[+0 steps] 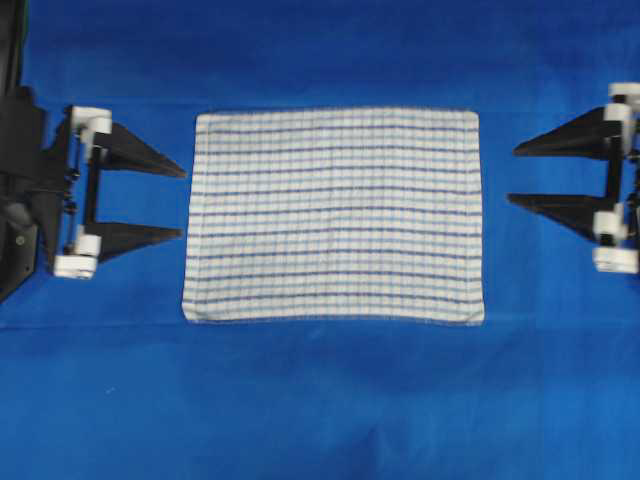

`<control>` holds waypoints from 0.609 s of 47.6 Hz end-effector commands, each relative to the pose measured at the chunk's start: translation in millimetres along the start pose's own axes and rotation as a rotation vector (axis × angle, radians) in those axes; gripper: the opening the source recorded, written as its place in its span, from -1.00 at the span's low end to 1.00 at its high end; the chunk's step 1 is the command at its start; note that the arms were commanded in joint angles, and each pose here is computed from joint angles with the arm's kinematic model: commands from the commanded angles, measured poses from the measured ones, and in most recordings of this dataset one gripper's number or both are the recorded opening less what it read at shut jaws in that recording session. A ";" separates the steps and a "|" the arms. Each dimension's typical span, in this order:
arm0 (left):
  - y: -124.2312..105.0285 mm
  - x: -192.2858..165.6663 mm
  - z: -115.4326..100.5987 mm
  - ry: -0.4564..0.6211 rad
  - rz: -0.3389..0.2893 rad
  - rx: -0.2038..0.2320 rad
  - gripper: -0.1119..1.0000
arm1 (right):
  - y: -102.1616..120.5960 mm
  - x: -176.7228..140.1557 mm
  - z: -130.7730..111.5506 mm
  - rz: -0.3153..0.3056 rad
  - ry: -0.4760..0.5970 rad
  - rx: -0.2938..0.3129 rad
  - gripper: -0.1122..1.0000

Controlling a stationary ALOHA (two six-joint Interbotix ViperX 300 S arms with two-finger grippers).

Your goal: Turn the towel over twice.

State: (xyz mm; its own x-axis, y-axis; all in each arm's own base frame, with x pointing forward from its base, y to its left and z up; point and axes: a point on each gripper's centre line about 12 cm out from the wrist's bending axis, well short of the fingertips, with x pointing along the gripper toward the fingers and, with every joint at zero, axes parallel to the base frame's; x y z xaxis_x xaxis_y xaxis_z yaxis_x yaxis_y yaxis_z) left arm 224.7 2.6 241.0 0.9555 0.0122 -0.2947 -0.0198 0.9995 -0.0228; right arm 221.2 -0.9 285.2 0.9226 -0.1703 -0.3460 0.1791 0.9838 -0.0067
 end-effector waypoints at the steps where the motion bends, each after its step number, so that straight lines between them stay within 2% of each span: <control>1: 2.4 -12.3 12.0 -0.077 0.011 0.010 0.59 | -6.4 -5.9 4.6 -0.015 -0.038 -0.003 0.35; 8: 6.9 -26.9 10.5 -0.123 0.033 0.014 0.59 | -11.2 -6.1 -2.8 -0.015 -0.043 0.008 0.35; 16: 7.9 -28.3 8.1 -0.123 0.037 0.013 0.58 | -10.2 -2.9 -4.1 0.007 -0.049 0.014 0.35; 29: 7.8 -29.9 7.8 -0.122 0.037 0.018 0.57 | -14.0 -7.1 -2.8 -0.010 -0.061 0.016 0.35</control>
State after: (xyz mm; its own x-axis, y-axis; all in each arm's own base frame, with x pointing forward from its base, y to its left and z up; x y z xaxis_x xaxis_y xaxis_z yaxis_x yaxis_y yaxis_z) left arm 198.0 10.0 252.4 0.9804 0.0501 -0.1906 -0.0512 0.9987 -0.0011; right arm 212.6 -11.8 277.9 0.9345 -0.1751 -0.3098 0.1867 0.9824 0.0078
